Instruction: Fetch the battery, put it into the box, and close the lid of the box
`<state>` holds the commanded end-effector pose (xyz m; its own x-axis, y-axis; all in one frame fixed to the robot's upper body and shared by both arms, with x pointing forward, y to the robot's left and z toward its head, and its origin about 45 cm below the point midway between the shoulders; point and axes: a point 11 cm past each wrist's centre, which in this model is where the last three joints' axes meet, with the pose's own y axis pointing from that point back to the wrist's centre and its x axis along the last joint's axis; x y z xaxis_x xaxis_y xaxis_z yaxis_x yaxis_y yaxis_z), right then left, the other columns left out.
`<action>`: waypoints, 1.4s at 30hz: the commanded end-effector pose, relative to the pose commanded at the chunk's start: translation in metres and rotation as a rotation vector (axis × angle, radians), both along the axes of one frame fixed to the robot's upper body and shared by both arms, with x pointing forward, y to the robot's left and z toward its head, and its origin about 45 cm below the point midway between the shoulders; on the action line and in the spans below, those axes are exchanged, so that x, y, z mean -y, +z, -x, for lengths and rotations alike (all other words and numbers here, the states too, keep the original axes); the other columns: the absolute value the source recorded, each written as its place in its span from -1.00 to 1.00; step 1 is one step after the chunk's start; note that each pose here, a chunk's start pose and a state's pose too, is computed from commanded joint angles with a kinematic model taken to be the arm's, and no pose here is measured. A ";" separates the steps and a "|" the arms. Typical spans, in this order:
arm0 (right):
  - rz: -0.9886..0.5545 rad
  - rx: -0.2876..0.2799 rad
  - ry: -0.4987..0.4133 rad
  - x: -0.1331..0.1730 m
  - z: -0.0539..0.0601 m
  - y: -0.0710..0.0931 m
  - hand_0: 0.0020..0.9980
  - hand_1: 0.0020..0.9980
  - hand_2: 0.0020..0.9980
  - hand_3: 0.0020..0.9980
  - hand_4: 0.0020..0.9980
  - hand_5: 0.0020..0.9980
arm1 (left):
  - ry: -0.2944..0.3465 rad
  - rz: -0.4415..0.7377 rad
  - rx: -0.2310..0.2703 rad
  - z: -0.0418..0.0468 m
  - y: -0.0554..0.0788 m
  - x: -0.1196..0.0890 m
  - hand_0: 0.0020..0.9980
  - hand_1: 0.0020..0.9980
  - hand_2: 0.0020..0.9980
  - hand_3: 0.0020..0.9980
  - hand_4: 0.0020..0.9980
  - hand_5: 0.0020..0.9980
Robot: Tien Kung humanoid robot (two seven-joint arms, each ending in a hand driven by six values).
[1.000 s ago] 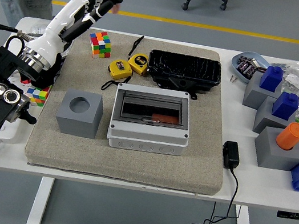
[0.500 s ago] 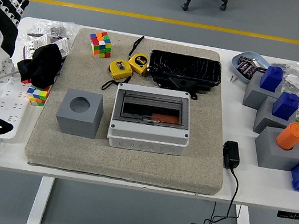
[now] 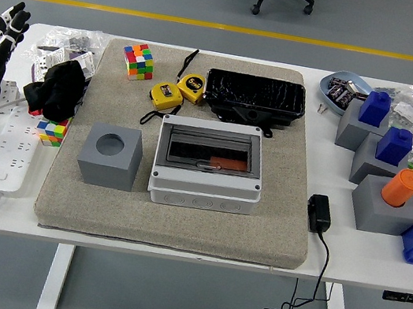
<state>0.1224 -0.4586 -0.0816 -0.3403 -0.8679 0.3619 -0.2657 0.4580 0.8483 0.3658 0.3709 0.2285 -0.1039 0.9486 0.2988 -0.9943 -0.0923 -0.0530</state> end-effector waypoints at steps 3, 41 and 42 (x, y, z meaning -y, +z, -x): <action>0.000 0.000 -0.002 0.000 0.001 0.000 0.68 0.64 0.57 0.64 1.00 1.00 | 0.000 0.015 0.000 0.0003 -0.001 0.000 1.00 1.00 1.00 0.92 1.00 0.89; -0.029 0.016 0.004 -0.002 0.000 -0.001 0.81 0.75 0.71 0.77 1.00 1.00 | -0.066 0.012 -0.041 -0.0047 -0.007 0.015 0.84 0.83 0.79 0.72 1.00 0.66; -0.032 0.015 0.006 -0.002 -0.001 -0.001 0.94 0.82 0.78 0.82 1.00 1.00 | -0.067 0.012 -0.042 -0.0060 -0.007 0.014 0.84 0.83 0.79 0.72 1.00 0.67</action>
